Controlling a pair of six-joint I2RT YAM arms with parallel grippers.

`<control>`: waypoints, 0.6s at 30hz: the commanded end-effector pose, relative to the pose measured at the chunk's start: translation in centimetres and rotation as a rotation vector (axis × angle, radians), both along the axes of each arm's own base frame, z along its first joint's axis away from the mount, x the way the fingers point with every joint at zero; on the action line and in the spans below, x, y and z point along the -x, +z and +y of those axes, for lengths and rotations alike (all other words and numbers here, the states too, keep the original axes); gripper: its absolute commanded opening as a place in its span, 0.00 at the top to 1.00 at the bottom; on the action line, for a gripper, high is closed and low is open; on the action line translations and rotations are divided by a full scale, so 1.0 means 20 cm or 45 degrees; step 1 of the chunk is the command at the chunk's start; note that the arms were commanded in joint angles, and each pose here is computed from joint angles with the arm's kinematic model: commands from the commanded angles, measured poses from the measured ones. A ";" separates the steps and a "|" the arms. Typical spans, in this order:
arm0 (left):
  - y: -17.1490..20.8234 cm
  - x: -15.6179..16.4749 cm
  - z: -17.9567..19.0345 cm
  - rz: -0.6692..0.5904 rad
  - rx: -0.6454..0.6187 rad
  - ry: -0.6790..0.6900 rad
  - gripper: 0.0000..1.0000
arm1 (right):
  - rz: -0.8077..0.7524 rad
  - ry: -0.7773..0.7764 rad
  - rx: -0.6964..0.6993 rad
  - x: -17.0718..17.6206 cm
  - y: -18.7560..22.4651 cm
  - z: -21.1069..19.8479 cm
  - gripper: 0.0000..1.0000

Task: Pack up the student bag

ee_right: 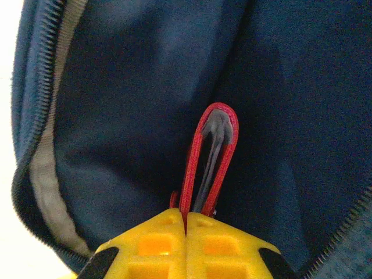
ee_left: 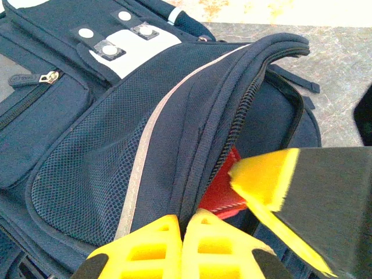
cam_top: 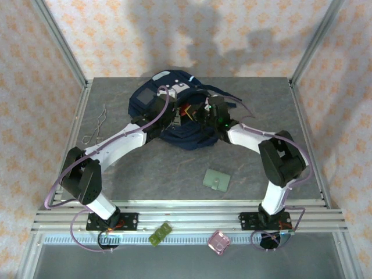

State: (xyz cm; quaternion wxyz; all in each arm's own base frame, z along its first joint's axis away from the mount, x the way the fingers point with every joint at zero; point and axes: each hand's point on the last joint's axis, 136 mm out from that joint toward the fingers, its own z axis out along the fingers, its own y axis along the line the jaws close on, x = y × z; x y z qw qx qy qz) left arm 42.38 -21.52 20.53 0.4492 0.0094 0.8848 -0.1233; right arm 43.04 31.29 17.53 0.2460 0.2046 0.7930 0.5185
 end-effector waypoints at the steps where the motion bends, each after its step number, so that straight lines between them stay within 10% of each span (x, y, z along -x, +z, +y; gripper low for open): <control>1: 0.29 -0.02 -0.08 -0.170 0.173 -0.029 1.00 | -0.028 0.064 -0.052 0.00 0.04 0.14 1.00; 18: 0.28 -0.02 -0.05 -0.170 0.150 0.010 1.00 | 0.111 0.114 0.355 0.09 -0.20 0.07 0.63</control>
